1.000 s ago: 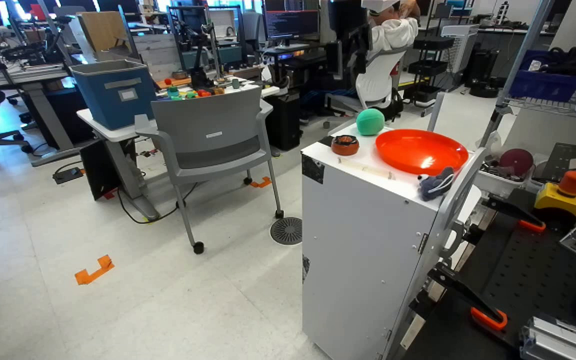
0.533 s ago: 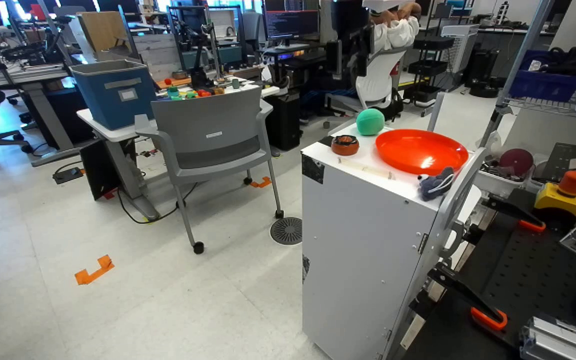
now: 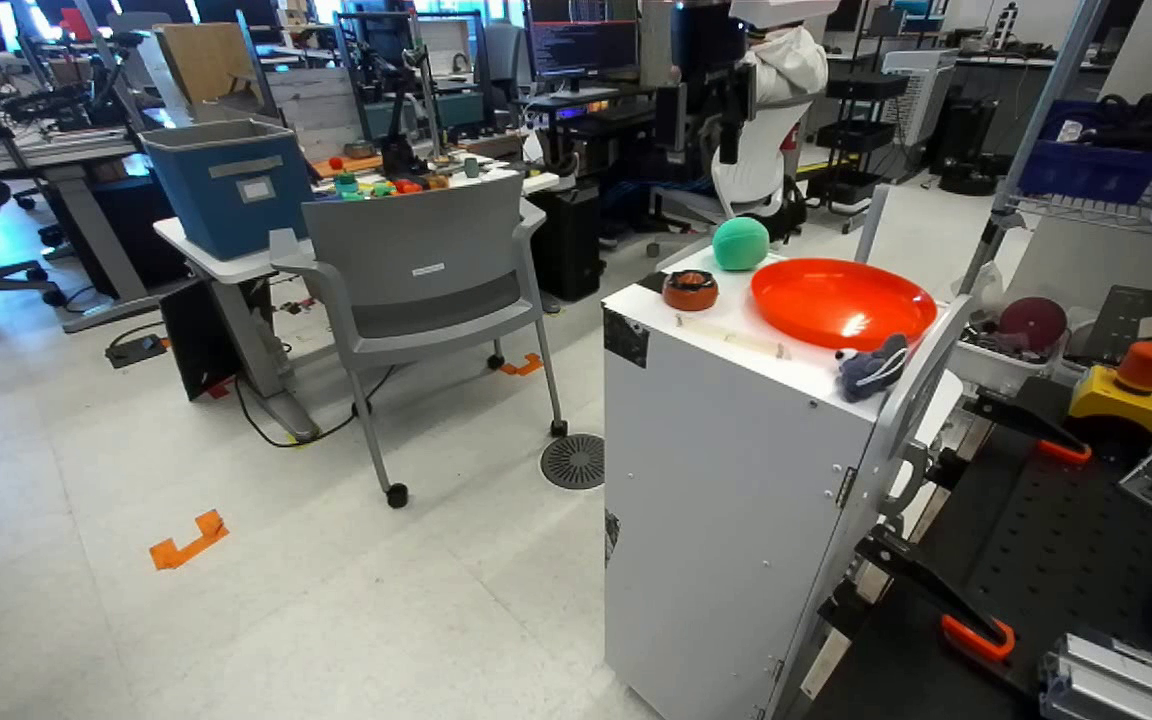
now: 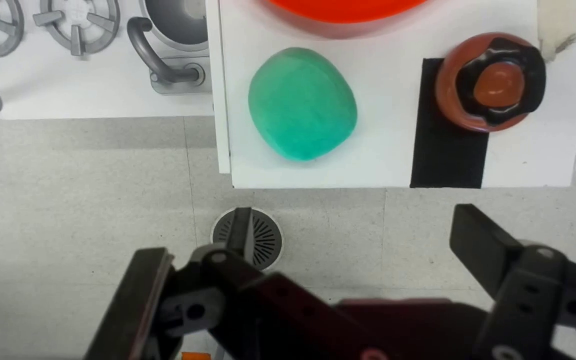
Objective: Put the green plushie on the orange plate
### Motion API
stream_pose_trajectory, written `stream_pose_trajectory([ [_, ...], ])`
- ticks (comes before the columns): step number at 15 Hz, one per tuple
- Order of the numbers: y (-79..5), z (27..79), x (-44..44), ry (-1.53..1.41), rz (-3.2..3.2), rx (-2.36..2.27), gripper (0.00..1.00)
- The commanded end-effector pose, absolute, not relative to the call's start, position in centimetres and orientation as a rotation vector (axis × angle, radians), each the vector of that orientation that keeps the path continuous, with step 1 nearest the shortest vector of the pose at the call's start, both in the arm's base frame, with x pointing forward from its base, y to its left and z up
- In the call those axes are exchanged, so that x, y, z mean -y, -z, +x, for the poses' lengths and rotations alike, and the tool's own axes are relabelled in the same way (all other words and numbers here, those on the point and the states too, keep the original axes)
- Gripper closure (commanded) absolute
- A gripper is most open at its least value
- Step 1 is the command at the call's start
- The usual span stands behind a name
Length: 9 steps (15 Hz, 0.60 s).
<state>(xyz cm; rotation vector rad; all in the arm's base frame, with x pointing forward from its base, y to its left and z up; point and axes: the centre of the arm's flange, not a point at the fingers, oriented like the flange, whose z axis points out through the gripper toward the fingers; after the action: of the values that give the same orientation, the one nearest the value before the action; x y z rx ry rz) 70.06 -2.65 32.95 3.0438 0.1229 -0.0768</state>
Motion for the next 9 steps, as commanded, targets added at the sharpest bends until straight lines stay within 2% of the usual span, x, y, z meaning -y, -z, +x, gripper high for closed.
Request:
stream_pose_trajectory([
  [1, -32.8, 68.8, 3.2, 0.055, 3.077, -0.096, 0.00],
  [9, -30.9, 68.1, 3.4, 0.117, 3.065, -0.093, 0.00],
])
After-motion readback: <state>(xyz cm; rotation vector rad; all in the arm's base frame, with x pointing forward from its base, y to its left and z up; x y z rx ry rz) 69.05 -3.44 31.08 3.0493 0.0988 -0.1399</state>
